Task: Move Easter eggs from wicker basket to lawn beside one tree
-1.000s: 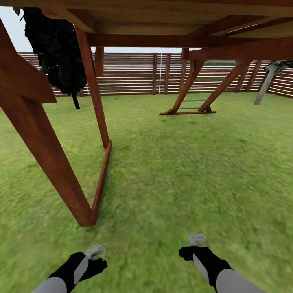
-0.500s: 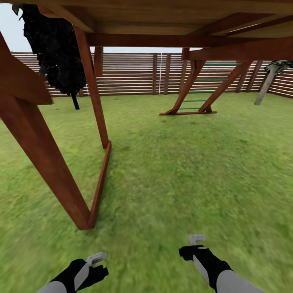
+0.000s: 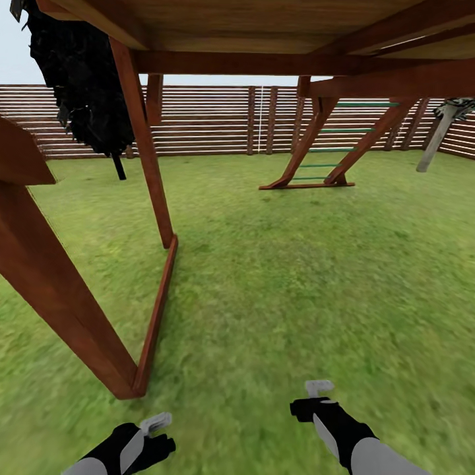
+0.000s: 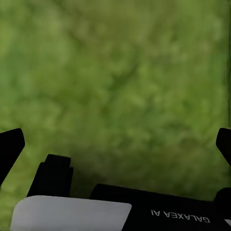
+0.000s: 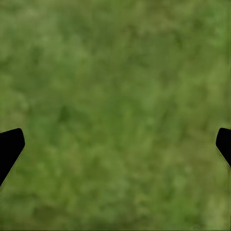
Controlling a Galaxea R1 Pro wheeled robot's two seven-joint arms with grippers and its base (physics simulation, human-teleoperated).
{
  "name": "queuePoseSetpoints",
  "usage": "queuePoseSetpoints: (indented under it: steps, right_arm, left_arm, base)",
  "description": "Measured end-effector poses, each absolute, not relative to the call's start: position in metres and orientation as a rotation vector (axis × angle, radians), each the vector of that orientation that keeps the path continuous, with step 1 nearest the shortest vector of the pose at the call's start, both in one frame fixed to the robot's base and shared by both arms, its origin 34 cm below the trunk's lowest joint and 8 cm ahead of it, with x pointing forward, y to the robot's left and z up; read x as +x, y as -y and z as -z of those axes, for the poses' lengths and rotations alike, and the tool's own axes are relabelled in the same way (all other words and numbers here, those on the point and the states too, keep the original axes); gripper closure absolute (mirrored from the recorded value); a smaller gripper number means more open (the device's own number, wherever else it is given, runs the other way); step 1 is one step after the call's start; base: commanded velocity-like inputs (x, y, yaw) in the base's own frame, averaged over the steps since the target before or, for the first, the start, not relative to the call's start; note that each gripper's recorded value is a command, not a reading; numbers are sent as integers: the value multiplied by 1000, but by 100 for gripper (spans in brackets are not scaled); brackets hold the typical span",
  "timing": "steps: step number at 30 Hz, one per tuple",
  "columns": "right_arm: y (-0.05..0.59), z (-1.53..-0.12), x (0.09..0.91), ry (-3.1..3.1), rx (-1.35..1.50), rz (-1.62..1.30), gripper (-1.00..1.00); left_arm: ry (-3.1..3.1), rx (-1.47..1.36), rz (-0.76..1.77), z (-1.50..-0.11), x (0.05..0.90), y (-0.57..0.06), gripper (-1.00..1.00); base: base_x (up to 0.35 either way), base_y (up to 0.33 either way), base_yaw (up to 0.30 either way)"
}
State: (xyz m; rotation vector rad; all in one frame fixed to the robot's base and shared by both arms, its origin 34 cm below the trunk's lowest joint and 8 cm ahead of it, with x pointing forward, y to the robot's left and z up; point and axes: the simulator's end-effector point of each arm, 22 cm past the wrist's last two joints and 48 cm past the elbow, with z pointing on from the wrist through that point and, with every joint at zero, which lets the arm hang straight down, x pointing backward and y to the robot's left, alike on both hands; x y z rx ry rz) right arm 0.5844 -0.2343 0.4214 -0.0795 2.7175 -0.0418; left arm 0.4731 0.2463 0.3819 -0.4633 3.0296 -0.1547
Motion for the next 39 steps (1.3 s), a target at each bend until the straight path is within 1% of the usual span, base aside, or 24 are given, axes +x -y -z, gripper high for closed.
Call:
queuePoseSetpoints:
  steps: [31,39]
  right_arm:
    - [236,-421,585,-2715,-72,41,-100]
    - [236,-421,584,-2715,-72,41,-100]
  left_arm:
    - [-3030,-462,154,-382,473,-246,-100]
    - [-3030,-462,155,-382,473,-246,-100]
  base:
    - [336,-1,0]
    - [336,-78,0]
